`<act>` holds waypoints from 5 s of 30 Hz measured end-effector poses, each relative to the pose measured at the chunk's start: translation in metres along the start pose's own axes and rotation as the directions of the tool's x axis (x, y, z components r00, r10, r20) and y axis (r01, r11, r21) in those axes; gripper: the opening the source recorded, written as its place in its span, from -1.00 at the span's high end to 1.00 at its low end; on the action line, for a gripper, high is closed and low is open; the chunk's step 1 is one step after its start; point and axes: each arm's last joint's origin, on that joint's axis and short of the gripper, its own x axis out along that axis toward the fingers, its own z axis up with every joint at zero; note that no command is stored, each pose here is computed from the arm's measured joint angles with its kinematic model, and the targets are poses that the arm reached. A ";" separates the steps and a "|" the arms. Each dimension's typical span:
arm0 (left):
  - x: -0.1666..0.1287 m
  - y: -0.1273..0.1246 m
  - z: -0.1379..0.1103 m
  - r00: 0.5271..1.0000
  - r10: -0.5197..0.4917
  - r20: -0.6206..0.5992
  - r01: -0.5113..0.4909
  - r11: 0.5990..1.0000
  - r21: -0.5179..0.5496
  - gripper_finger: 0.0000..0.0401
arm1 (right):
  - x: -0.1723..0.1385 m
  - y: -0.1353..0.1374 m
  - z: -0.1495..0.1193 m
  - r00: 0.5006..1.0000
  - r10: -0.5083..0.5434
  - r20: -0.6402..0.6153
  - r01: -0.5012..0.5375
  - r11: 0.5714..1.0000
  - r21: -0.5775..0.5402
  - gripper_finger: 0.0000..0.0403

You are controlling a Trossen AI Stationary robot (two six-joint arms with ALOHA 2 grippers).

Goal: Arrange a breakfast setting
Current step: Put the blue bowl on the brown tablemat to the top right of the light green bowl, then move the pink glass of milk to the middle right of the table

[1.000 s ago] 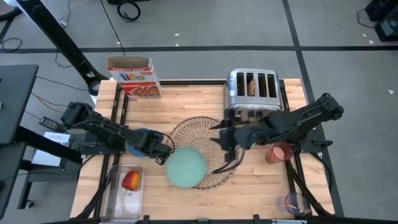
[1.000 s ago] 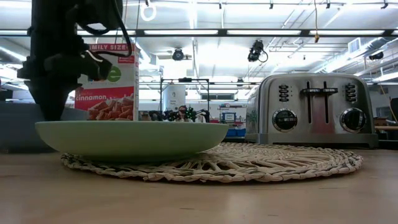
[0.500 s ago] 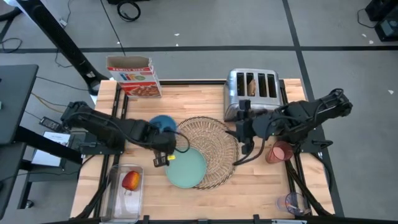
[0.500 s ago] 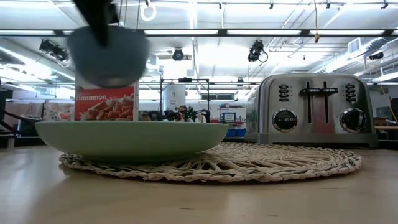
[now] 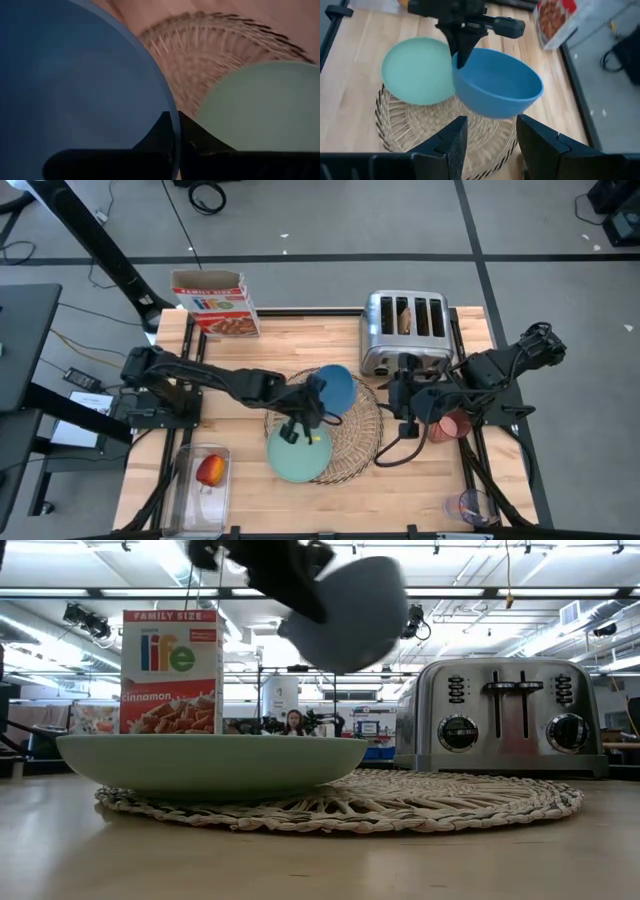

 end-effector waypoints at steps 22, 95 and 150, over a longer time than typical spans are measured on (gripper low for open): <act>0.083 -0.021 -0.019 0.985 -0.115 -0.131 0.119 0.992 0.028 0.94 | 0.026 0.013 -0.015 0.998 0.052 -0.048 -0.044 0.988 0.148 0.13; -0.173 -0.029 0.074 0.575 0.205 0.792 0.449 0.730 -0.515 0.50 | -0.012 0.000 -0.044 0.820 0.287 -0.495 0.109 0.770 0.628 -0.13; -0.220 -0.049 0.087 0.308 0.236 0.922 0.578 0.723 -0.378 0.50 | 0.051 0.024 -0.135 0.540 0.213 -0.815 0.534 0.662 0.527 0.93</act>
